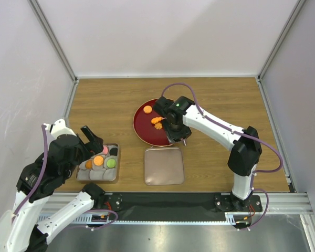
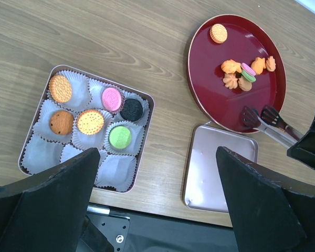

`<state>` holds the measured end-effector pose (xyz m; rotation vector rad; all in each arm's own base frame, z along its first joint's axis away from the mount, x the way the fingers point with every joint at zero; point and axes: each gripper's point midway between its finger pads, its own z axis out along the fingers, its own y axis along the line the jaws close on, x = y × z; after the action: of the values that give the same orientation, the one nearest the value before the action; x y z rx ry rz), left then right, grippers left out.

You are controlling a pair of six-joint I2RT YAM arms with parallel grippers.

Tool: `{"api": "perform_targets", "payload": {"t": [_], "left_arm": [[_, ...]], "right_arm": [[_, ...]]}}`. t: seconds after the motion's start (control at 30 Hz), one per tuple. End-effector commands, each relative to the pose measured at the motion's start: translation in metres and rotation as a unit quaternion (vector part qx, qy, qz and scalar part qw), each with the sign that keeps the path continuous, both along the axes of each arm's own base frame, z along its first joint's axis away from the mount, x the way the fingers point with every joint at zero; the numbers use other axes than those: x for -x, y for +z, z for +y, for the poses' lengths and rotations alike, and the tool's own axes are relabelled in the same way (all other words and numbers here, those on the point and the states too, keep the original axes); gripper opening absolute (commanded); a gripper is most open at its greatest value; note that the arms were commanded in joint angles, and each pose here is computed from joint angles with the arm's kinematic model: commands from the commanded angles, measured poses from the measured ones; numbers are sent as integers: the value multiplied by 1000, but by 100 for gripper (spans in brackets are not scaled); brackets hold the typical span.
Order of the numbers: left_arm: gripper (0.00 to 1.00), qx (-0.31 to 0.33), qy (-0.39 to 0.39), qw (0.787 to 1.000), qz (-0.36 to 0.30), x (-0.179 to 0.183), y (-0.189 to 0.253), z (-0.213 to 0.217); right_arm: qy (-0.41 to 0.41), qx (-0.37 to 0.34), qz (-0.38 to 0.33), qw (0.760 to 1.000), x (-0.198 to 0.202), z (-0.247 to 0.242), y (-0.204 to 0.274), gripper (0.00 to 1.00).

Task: Pack the cookies

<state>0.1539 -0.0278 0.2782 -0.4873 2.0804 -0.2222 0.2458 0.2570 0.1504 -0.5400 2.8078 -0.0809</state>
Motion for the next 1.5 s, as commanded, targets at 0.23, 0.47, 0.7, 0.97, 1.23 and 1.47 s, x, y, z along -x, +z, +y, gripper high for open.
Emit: {"api": "perform_targets", "payload": {"t": [0.23,0.47,0.7,0.97,1.23,1.47], "left_arm": [[100,2,0,1000,-3,-2,0,-1],[100,1,1,1000,-5,-3,2,-1],[100,-2,7,1000,-12,-5,10,1],[100,-11,20,1000,-19,-7,24,7],[100,-2,40,999,-13,-5,22,10],[100,-7,57,998,9,-2,13,14]], "right_arm": [[1,-35,2,999,-1,2,5,49],[1,-43,0,999,-2,3,11,39],[7,-67,-33,997,-16,14,41,35],[39,-116,-59,991,-24,43,76,35],[80,-129,-70,986,-19,65,85,34],[146,-166,-62,973,2,100,99,34]]}}
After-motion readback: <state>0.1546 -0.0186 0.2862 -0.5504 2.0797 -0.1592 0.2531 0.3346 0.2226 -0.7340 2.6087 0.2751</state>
